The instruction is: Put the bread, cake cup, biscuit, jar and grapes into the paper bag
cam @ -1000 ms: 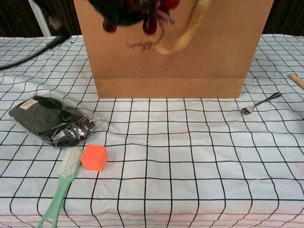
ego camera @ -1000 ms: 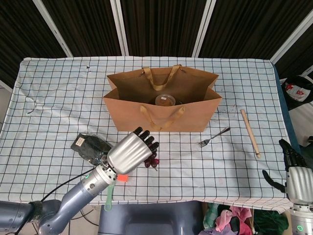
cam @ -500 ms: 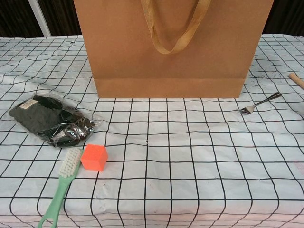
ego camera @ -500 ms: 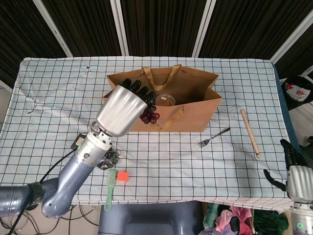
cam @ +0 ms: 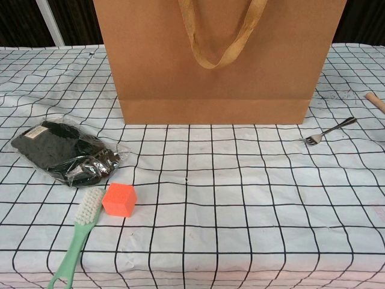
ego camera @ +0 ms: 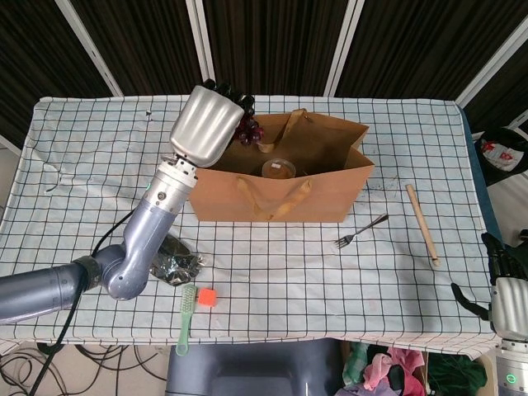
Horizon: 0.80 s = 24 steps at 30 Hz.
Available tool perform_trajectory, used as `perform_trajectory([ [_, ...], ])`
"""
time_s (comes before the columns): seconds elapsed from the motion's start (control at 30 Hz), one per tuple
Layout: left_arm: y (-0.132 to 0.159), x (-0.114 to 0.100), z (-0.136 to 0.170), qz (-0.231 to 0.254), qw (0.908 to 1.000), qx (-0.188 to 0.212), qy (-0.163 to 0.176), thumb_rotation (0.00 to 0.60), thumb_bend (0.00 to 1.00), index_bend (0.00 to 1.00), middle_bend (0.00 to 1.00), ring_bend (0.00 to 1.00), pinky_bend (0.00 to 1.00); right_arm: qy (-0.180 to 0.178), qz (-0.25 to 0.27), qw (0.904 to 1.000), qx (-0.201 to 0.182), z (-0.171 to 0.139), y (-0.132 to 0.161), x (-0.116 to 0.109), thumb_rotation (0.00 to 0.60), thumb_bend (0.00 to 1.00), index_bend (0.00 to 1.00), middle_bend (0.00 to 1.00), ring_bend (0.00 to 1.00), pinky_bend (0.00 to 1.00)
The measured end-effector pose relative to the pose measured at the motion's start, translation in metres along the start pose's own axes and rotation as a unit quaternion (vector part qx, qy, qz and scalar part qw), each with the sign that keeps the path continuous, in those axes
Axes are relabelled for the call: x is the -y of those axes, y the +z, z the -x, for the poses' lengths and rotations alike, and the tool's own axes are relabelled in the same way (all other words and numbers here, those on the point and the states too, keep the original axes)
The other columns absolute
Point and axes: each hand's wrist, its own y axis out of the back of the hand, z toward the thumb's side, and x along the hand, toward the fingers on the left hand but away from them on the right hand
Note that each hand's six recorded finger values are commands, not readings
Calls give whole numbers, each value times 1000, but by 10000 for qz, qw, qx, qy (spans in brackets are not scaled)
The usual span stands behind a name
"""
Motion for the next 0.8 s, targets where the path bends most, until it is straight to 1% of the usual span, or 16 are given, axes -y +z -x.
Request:
perform_trajectory([
  [0.13, 9, 21, -6, 140, 9997, 59, -177, 600, 389, 459, 519, 403, 546, 50, 4, 10000, 44, 1, -3, 2, 600, 190, 56, 74, 144, 199],
  [0.2, 15, 28, -7, 282, 9992, 117, -251, 600, 353, 432, 496, 385, 540, 64, -1, 10000, 34, 1, -3, 3, 600, 190, 57, 77, 145, 199],
  [0.3, 23, 35, -8, 477, 9980, 164, -373, 600, 223, 370, 426, 322, 493, 54, 34, 10000, 5, 1, -3, 3, 600, 190, 58, 78, 147, 199],
  [0.33, 24, 37, -8, 508, 9977, 168, -409, 600, 175, 339, 383, 279, 451, 48, 44, 10000, 2, 1, -3, 3, 600, 191, 59, 78, 147, 199],
  [0.4, 27, 41, -8, 562, 9971, 175, -485, 600, 115, 285, 307, 195, 359, 24, 57, 10000, 22, 1, -4, 2, 600, 190, 59, 78, 147, 199],
  [0.47, 28, 43, -7, 600, 9965, 167, -549, 600, 50, 206, 192, 67, 218, 9, 70, 10000, 43, 1, -5, 1, 600, 190, 59, 79, 147, 199],
  [0.53, 29, 45, -6, 612, 9960, 141, -633, 600, 22, 156, 112, 8, 133, -5, 67, 10000, 48, 1, -4, 0, 600, 189, 59, 78, 147, 199],
  [0.57, 29, 45, -5, 595, 9959, 115, -678, 600, 11, 143, 86, 0, 105, -10, 67, 10000, 49, 1, -4, -1, 600, 190, 59, 79, 147, 199],
  [0.67, 28, 42, -3, 518, 9960, 42, -723, 600, 0, 138, 72, 0, 87, -29, 74, 10000, 43, 1, -3, -3, 600, 190, 59, 79, 147, 199],
  [0.8, 27, 31, 1, 514, 9966, -9, -648, 600, 0, 139, 90, 0, 96, -50, 75, 10000, 36, 0, -2, -4, 600, 190, 59, 78, 147, 199],
])
